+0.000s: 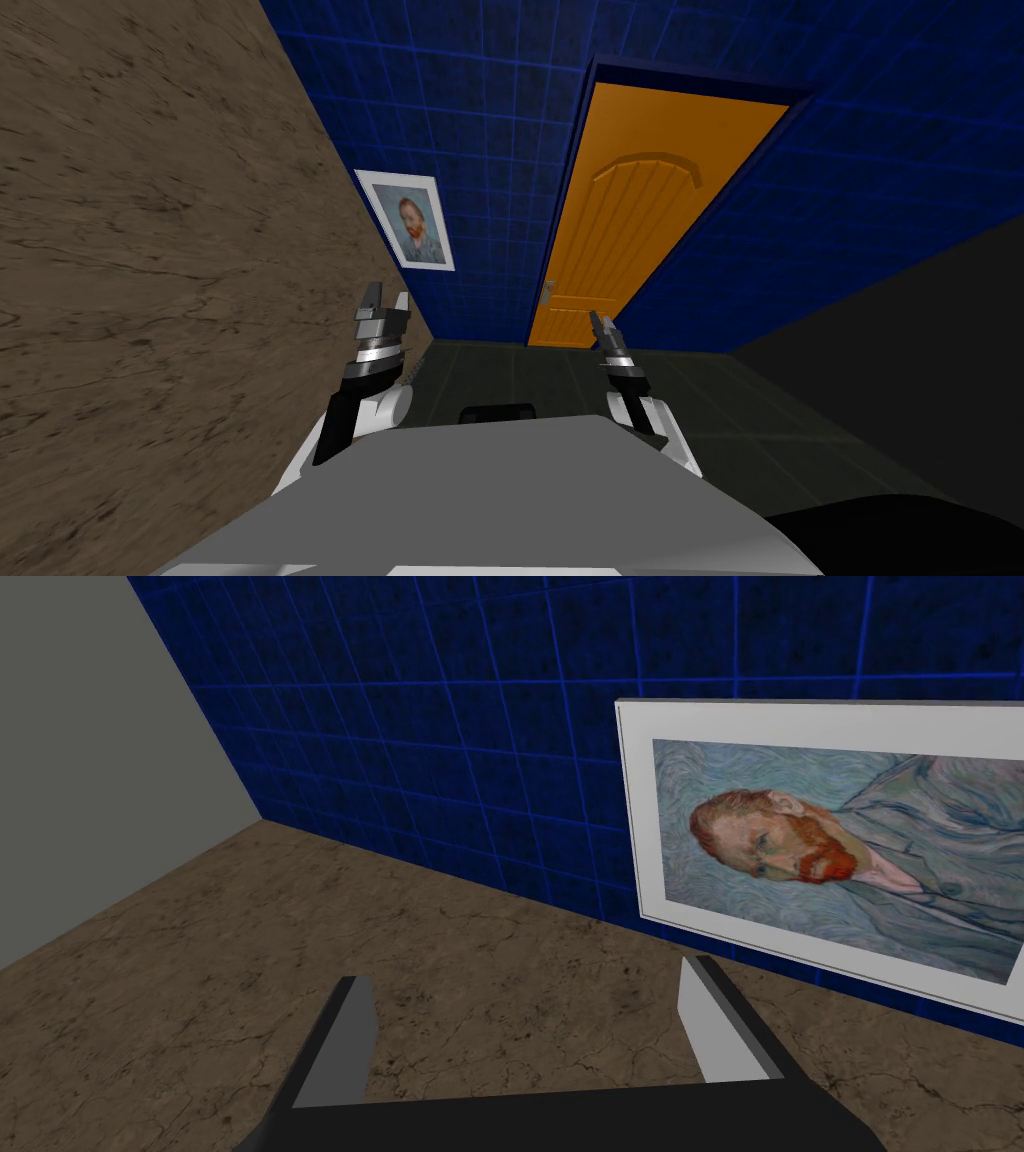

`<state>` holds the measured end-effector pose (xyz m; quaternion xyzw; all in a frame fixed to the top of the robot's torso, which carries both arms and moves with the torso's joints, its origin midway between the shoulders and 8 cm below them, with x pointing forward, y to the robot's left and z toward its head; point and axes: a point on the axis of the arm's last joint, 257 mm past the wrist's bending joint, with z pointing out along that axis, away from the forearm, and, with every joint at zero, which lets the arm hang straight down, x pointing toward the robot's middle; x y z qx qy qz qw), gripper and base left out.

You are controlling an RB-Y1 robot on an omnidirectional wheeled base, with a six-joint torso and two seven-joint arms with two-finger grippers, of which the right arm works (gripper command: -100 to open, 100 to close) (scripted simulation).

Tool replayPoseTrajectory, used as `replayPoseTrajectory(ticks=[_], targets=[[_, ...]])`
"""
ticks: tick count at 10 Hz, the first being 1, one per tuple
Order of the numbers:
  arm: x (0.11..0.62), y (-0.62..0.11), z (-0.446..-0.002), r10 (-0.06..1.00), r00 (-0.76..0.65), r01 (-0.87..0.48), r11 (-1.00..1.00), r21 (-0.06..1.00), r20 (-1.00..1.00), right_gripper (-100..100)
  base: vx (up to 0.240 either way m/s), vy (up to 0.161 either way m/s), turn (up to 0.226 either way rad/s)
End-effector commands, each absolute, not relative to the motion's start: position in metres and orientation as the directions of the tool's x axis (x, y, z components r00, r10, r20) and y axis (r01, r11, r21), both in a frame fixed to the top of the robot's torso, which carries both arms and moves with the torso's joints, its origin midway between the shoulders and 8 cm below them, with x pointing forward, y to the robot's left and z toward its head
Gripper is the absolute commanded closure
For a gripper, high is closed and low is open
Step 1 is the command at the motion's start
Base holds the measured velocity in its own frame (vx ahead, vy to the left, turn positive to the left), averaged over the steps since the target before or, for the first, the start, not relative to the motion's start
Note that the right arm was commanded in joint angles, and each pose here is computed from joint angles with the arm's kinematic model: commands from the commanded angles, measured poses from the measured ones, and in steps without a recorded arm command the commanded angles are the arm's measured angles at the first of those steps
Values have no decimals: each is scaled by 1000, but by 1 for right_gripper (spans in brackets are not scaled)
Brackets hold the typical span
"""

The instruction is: Pull the door open

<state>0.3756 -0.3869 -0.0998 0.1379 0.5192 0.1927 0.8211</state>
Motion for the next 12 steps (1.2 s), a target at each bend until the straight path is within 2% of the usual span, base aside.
replayPoseTrajectory(ticks=[1, 12], targets=[[376, -394, -110, 420, 376, -142, 907, 396, -826, -100, 91, 2, 42], [374, -430, -182, 175, 252, 36, 981, 190, -952, -100, 107, -5, 39]])
